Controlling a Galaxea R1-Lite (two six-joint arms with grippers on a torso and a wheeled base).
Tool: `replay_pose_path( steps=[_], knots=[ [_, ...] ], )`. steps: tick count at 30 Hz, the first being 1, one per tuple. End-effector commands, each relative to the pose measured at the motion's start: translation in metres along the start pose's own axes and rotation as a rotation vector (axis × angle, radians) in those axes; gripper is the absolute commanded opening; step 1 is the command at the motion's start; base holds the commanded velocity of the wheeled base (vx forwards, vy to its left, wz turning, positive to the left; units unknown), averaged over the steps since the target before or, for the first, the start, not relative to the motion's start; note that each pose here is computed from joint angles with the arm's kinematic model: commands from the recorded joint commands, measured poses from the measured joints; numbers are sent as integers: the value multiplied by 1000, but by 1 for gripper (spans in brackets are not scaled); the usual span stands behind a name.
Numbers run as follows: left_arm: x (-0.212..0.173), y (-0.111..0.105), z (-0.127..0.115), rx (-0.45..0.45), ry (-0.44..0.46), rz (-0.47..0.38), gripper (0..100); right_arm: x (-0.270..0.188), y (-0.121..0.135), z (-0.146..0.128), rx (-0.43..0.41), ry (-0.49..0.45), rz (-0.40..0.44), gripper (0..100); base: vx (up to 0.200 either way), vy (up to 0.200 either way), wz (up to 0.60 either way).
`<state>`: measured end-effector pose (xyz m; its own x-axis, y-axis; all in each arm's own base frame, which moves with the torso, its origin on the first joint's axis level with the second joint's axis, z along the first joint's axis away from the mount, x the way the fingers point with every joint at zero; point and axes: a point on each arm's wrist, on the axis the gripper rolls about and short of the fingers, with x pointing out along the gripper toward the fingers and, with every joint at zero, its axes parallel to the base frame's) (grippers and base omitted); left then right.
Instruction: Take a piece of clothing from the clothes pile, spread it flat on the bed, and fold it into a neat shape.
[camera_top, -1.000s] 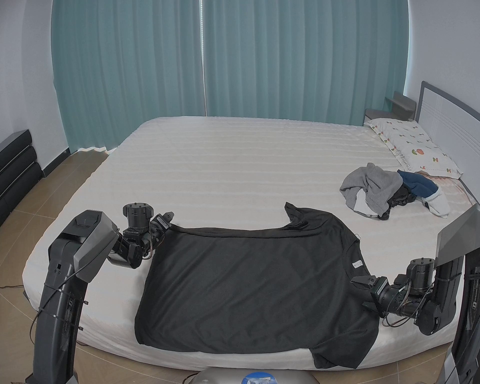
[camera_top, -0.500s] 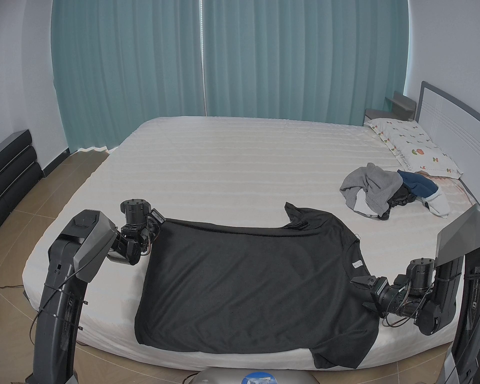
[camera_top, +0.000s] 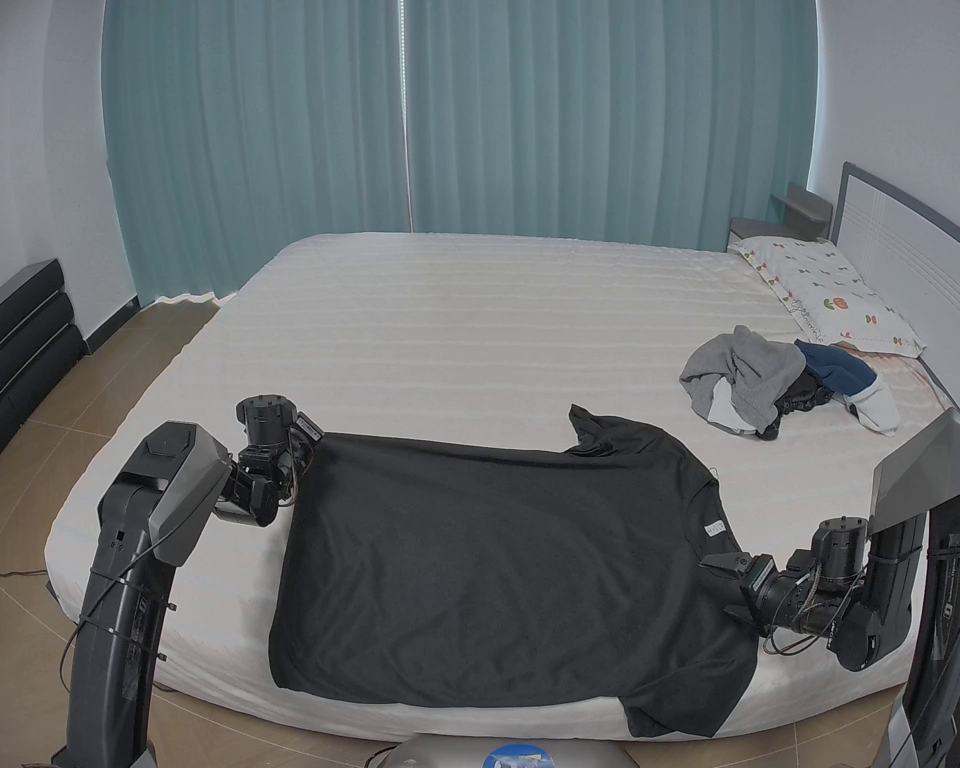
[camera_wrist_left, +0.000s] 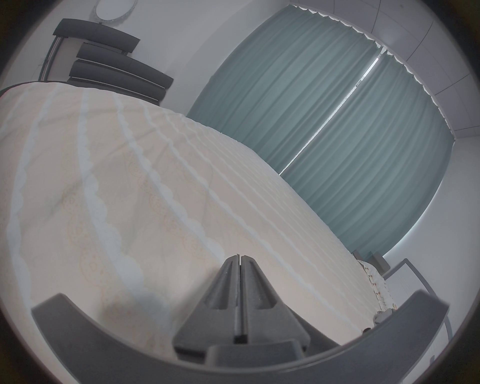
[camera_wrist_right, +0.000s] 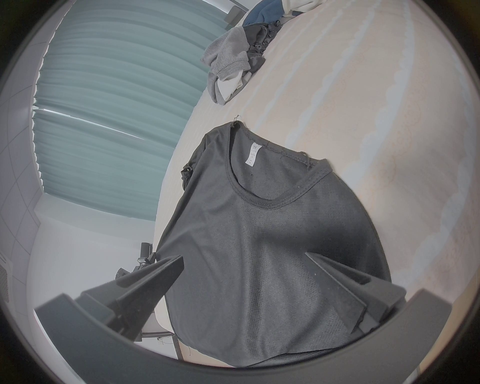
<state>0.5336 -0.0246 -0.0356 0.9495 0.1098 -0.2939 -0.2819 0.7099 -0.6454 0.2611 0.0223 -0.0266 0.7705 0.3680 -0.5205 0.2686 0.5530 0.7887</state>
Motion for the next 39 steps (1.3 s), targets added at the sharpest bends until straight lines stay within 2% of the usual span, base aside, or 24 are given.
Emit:
replay_pose_path(
  steps=[1, 10, 16, 20, 22, 24, 26, 30, 32, 35, 39],
  knots=[
    [4, 1, -2, -3, -10, 1, 0, 0, 1, 1, -5, -8, 11, 100, 0, 0, 0],
    [5, 4, -7, 3, -1, 7, 0, 0, 2, 1, -3, -10, 15, 100, 0, 0, 0],
    [4, 5, -8, 0, 3, 12, 0, 3, 13, 12, -26, -66, 61, 100, 0, 0, 0],
    [2, 5, -10, -24, 11, 18, 0, 15, 29, 29, -81, -129, 136, 100, 0, 0, 0],
    [0, 8, -13, -29, 19, 33, 0, 31, 38, 48, -162, -168, 159, 100, 0, 0, 0],
    [-1, 9, -14, -29, 24, 39, 0, 46, 45, 64, -245, -173, 127, 100, 0, 0, 0],
    [-2, 10, -13, -30, 25, 42, 0, 62, 55, 78, -288, -156, 84, 100, 0, 0, 0],
    [-2, 10, -14, -30, 27, 42, 0, 106, 76, 110, -307, -202, -2, 100, 0, 0, 0],
    [-2, 10, -14, -29, 28, 43, 0, 124, 79, 118, -337, -216, -34, 100, 0, 0, 0],
    [-2, 11, -15, -27, 30, 45, 0, 150, 74, 127, -425, -195, -117, 100, 0, 0, 0],
    [-2, 11, -15, -29, 30, 45, 0, 164, 79, 133, -455, -205, -133, 100, 0, 0, 0]
  ],
)
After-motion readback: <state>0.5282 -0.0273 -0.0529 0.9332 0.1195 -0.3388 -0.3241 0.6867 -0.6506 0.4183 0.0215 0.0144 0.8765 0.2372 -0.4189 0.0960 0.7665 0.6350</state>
